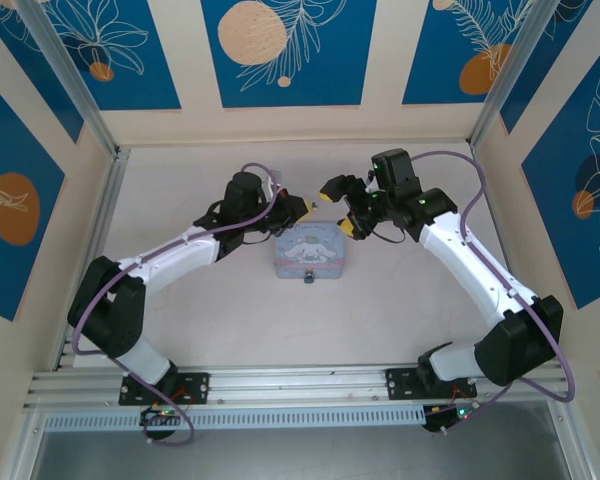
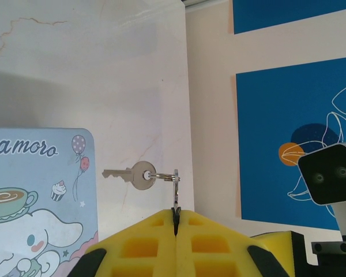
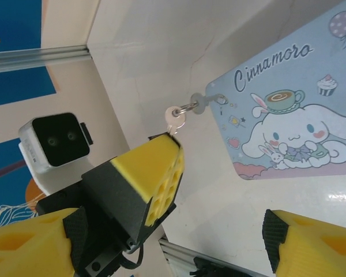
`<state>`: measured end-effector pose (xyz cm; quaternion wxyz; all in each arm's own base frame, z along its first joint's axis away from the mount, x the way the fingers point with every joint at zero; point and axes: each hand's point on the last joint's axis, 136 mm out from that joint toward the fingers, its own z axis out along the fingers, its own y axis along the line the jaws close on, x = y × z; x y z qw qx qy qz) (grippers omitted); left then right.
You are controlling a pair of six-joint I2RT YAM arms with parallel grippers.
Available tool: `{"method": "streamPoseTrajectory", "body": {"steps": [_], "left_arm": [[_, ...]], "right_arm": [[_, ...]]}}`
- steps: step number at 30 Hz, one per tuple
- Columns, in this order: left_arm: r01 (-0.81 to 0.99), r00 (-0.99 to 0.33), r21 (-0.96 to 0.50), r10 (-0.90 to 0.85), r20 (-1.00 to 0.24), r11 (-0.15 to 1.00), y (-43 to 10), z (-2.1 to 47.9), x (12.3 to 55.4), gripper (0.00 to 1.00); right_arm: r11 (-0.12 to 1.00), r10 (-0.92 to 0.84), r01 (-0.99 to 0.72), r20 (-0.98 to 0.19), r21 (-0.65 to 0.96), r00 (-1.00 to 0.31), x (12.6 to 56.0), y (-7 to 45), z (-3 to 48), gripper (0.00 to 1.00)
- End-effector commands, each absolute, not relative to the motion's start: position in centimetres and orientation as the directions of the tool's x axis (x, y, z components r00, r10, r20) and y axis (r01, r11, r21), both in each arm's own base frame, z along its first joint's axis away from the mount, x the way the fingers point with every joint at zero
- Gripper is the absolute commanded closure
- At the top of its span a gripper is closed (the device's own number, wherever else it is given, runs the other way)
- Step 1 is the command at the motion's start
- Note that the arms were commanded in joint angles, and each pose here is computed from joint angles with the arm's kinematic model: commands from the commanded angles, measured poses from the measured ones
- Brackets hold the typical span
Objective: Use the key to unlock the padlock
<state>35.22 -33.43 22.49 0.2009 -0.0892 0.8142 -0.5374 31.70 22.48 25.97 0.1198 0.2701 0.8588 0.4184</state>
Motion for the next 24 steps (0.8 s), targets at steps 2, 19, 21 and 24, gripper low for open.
{"method": "streamPoseTrajectory", "body": {"steps": [2, 19, 21, 24], "left_arm": [[0.119, -0.900, -0.911, -0.344, -0.267, 0.395, -32.8, 23.8, 34.9, 1.00], [0.399, -0.900, -0.822, 0.003, -0.436, 0.407, -32.9, 24.1, 32.8, 1.00], [0.442, -0.886, -0.819, 0.039, -0.461, 0.365, -32.7, 24.5, 32.4, 1.00], [0.508, -0.858, -0.794, 0.113, -0.501, 0.335, -32.5, 24.9, 31.4, 1.00]], "right_arm": [[0.485, 0.545, 0.304, -0.011, 0.820, -0.839, 31.8, 23.0, 28.4, 0.19], [0.522, 0.470, -0.050, -0.335, 0.852, -0.817, 31.1, 19.2, 28.9, 0.33], [0.494, 0.453, -0.123, -0.376, 0.860, -0.809, 31.2, 19.1, 29.4, 0.38], [0.431, 0.415, -0.236, -0.423, 0.871, -0.806, 31.2, 19.2, 30.6, 0.43]]}}
